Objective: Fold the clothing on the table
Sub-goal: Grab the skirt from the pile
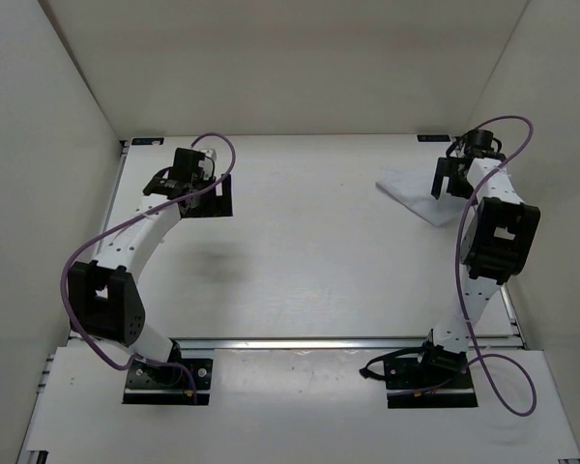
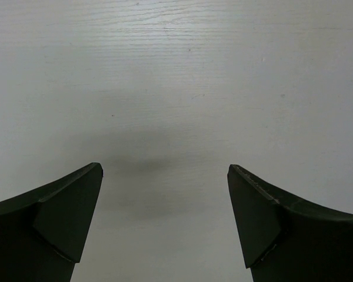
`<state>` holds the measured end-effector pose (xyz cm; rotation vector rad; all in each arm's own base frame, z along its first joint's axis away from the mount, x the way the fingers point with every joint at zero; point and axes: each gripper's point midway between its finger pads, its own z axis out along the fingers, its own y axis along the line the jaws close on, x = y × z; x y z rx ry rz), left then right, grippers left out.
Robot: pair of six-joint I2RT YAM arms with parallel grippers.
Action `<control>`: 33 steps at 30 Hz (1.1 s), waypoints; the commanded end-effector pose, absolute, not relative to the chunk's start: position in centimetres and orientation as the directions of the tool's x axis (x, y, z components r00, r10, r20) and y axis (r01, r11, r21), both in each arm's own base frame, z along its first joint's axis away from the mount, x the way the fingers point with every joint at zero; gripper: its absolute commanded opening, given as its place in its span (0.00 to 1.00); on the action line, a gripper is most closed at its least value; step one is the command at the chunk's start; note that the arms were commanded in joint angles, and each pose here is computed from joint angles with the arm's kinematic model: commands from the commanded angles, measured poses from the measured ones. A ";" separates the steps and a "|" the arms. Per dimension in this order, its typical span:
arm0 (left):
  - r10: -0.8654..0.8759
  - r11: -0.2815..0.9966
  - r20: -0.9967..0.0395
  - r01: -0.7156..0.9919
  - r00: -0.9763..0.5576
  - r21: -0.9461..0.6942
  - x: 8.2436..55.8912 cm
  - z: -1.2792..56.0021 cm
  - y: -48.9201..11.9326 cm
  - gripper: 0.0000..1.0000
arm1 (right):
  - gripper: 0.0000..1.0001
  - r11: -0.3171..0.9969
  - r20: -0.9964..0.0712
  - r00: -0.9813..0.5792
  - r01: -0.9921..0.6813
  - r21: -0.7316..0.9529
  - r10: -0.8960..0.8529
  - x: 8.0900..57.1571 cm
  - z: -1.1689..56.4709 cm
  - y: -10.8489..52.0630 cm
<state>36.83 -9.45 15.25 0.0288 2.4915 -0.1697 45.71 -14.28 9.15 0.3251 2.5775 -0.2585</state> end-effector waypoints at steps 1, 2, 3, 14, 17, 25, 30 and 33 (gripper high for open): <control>-0.047 0.978 -0.635 0.092 -0.771 -0.185 37.7 17.1 -11.0 0.98 | 0.98 0.947 -0.617 -0.758 0.315 -0.062 0.212 48.7 11.6 -15.4; -0.059 0.976 -0.637 0.091 -0.768 -0.199 37.9 17.2 -11.0 0.98 | 0.97 0.942 -0.623 -0.752 0.328 -0.071 0.215 49.1 11.5 -16.1; -0.065 0.973 -0.624 0.090 -0.779 -0.213 37.8 16.6 -11.2 0.98 | 0.97 0.936 -0.616 -0.756 0.341 -0.083 0.221 49.1 11.2 -16.5; -0.101 0.962 -0.628 0.086 -0.771 -0.260 38.9 16.6 -12.0 0.98 | 0.97 0.872 -0.596 -0.724 0.483 -0.076 0.349 45.3 9.0 -17.3; -0.094 0.964 -0.625 0.087 -0.775 -0.252 38.9 16.7 -12.0 0.99 | 0.98 0.867 -0.594 -0.714 0.495 -0.055 0.369 45.0 8.2 -17.7; -0.098 0.964 -0.614 0.078 -0.783 -0.254 38.6 16.5 -12.0 0.98 | 0.93 0.887 -0.632 -0.694 0.461 -0.023 0.345 48.6 8.1 -17.7; -0.097 0.962 -0.608 0.082 -0.788 -0.259 38.5 16.5 -12.2 0.98 | 0.77 0.904 -0.647 -0.666 0.418 0.087 0.370 50.8 7.9 -16.3; -0.101 0.963 -0.611 0.076 -0.785 -0.257 38.6 16.7 -12.1 0.99 | 0.52 0.908 -0.655 -0.649 0.390 0.150 0.387 51.7 8.4 -15.5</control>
